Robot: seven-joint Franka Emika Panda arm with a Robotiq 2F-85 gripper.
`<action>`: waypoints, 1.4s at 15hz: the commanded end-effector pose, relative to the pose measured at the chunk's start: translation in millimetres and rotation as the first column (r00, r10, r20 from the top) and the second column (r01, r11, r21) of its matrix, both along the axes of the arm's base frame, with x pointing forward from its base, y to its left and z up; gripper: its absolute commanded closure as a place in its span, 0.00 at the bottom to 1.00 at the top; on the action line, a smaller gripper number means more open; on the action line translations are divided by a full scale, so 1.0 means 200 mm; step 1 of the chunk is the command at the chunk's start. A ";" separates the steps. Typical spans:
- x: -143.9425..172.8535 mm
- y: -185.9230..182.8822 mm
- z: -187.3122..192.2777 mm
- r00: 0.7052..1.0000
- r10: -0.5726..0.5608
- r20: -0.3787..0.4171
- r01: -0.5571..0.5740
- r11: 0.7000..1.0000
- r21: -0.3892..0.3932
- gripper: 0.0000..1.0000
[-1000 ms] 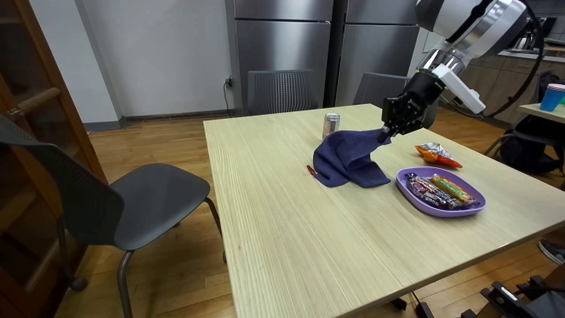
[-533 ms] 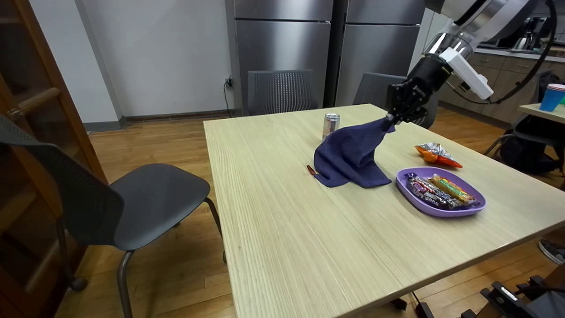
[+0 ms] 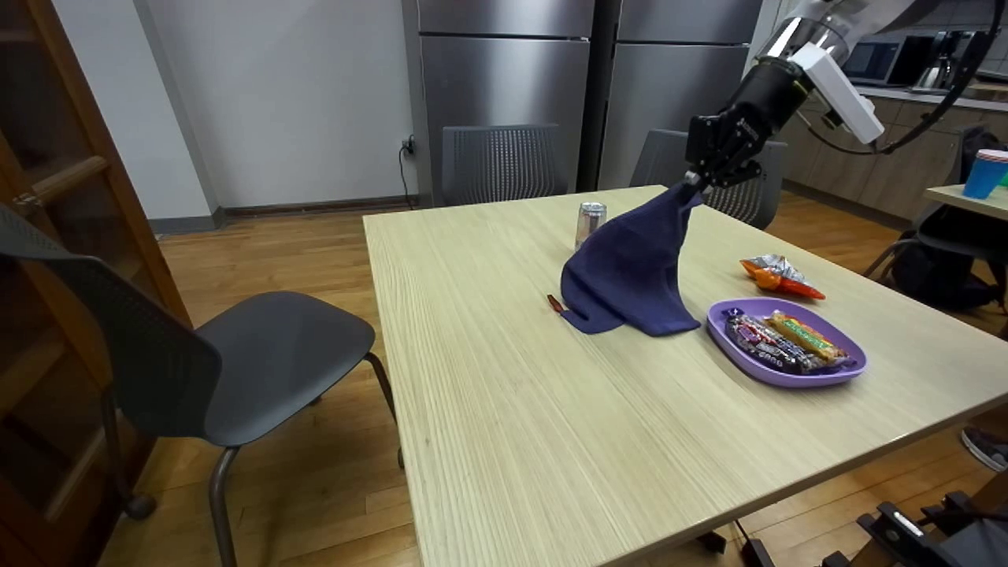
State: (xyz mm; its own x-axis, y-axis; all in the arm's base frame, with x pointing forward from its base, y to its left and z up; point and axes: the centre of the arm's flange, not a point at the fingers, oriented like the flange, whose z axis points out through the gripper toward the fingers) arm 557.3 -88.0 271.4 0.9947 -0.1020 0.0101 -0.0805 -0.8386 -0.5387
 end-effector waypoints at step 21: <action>-0.23 -0.05 0.55 1.000 0.008 0.003 -0.008 0.996 0.093 0.99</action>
State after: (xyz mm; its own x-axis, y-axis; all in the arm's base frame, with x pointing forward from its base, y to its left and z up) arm 531.2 -100.0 366.1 0.9971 -0.0732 0.0208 -0.0459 -0.7961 -0.6034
